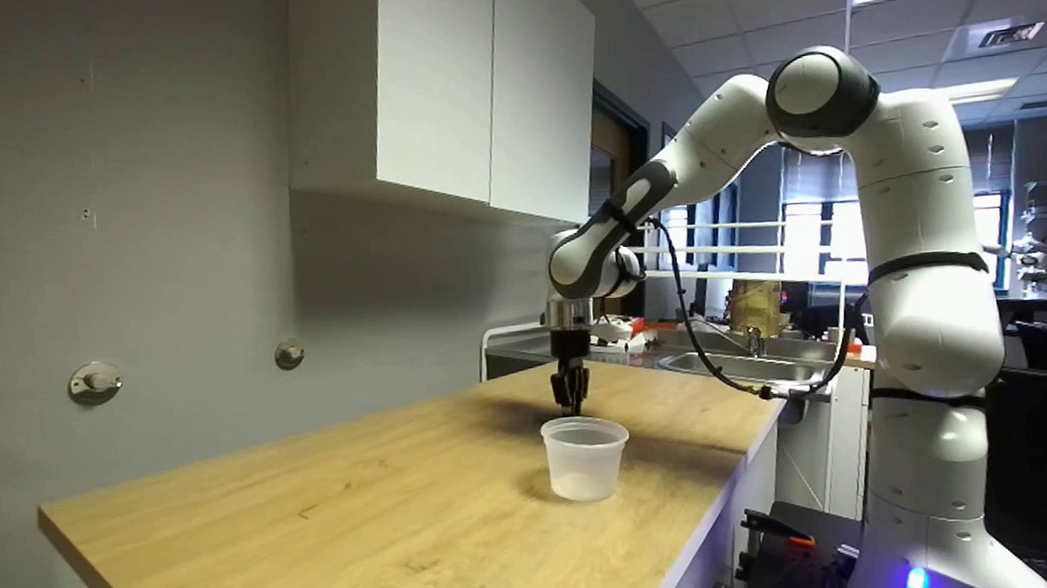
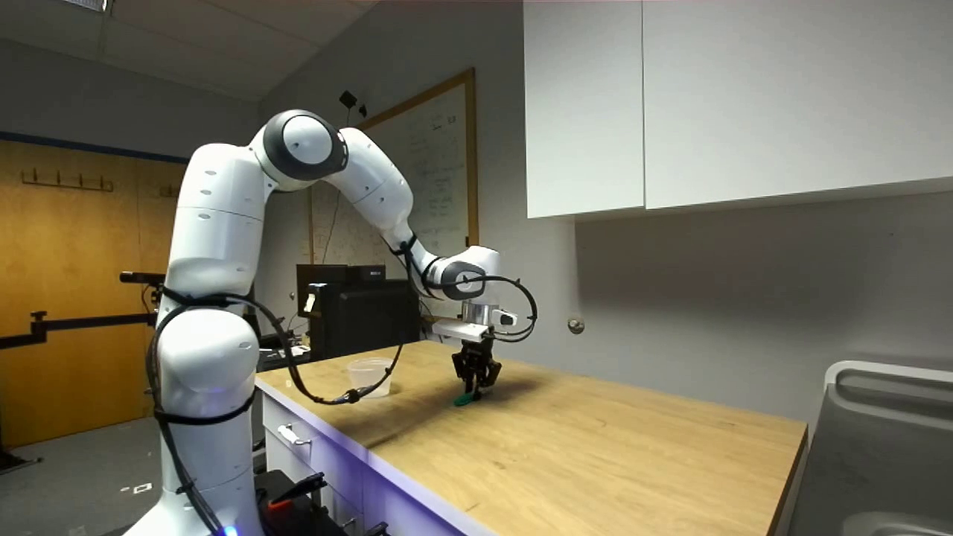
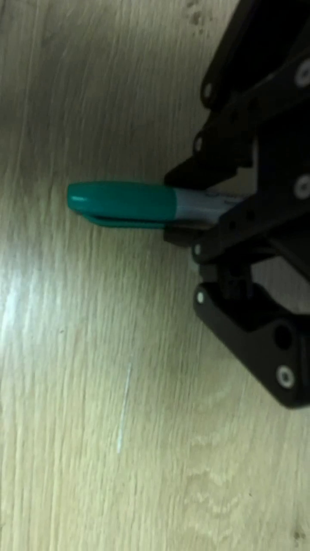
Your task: Pick up the marker and put it in the cup
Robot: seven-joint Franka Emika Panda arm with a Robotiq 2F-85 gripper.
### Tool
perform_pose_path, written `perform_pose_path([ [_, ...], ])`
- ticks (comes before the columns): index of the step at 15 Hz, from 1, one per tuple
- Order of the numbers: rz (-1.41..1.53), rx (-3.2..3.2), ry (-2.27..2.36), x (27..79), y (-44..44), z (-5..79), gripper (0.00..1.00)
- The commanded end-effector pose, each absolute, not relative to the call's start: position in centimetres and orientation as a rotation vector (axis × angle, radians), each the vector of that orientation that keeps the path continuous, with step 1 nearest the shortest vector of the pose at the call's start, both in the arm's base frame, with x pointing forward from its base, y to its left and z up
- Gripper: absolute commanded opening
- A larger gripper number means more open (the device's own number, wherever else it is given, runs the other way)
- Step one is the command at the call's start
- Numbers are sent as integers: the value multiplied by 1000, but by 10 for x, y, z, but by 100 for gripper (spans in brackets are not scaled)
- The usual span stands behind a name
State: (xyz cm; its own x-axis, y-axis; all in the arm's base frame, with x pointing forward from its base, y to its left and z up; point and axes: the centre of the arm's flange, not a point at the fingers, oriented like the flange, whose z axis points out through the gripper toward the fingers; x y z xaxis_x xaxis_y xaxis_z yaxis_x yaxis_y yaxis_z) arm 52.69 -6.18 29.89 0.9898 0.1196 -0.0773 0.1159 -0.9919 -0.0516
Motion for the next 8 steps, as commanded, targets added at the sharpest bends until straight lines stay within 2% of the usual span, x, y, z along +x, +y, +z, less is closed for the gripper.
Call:
perform_pose_path([
  [1, 89, -3113, 8, 532, -46, 309, 6],
  [3, 11, -3100, 198, 530, -28, 319, 10],
  [8, -178, -3031, 553, 516, 23, 354, 10],
])
